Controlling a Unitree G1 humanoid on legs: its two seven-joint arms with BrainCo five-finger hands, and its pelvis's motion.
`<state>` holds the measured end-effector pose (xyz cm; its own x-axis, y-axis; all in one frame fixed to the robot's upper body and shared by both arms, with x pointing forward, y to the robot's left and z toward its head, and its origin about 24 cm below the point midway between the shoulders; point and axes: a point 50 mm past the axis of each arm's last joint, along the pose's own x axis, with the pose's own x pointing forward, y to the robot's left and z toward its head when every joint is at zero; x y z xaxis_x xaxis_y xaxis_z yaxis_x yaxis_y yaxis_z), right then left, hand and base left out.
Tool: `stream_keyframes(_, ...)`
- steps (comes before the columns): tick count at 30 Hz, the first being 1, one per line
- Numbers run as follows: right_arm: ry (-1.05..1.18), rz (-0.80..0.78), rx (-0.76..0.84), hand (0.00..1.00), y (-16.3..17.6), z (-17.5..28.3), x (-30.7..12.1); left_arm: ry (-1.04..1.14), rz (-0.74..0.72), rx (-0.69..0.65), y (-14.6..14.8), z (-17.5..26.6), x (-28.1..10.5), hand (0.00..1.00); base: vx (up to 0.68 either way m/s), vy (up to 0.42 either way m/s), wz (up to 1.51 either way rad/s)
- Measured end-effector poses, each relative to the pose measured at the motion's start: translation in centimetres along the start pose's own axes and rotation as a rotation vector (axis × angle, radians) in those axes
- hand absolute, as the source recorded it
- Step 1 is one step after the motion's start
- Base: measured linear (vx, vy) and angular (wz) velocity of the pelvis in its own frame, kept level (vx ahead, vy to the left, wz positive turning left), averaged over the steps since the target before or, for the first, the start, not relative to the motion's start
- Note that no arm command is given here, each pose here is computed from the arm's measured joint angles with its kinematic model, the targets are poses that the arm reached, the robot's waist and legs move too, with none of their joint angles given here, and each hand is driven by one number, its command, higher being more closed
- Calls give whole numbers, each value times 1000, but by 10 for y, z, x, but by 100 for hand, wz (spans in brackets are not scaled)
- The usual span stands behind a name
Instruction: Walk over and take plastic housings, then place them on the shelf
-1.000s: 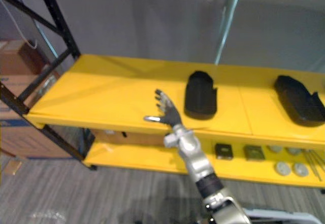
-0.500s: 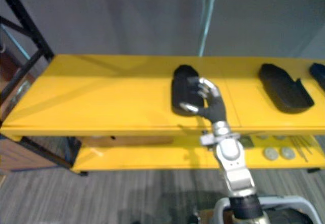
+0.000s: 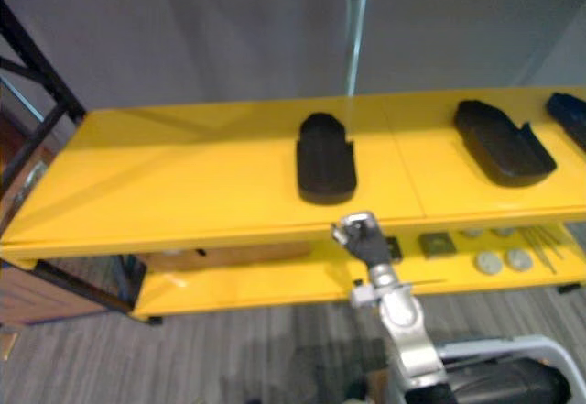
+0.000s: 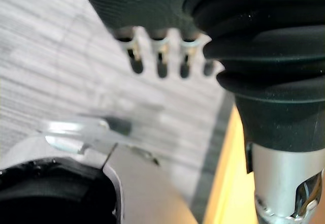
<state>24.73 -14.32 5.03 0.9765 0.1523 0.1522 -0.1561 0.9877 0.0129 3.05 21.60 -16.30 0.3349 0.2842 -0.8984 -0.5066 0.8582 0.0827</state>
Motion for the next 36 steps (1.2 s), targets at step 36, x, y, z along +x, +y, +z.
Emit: stream_keyframes(36, -261, -150, -232, 100, -12, 66, 85, -75, -156, 85, -33, 23, 3, 0, -33, 2, 3)
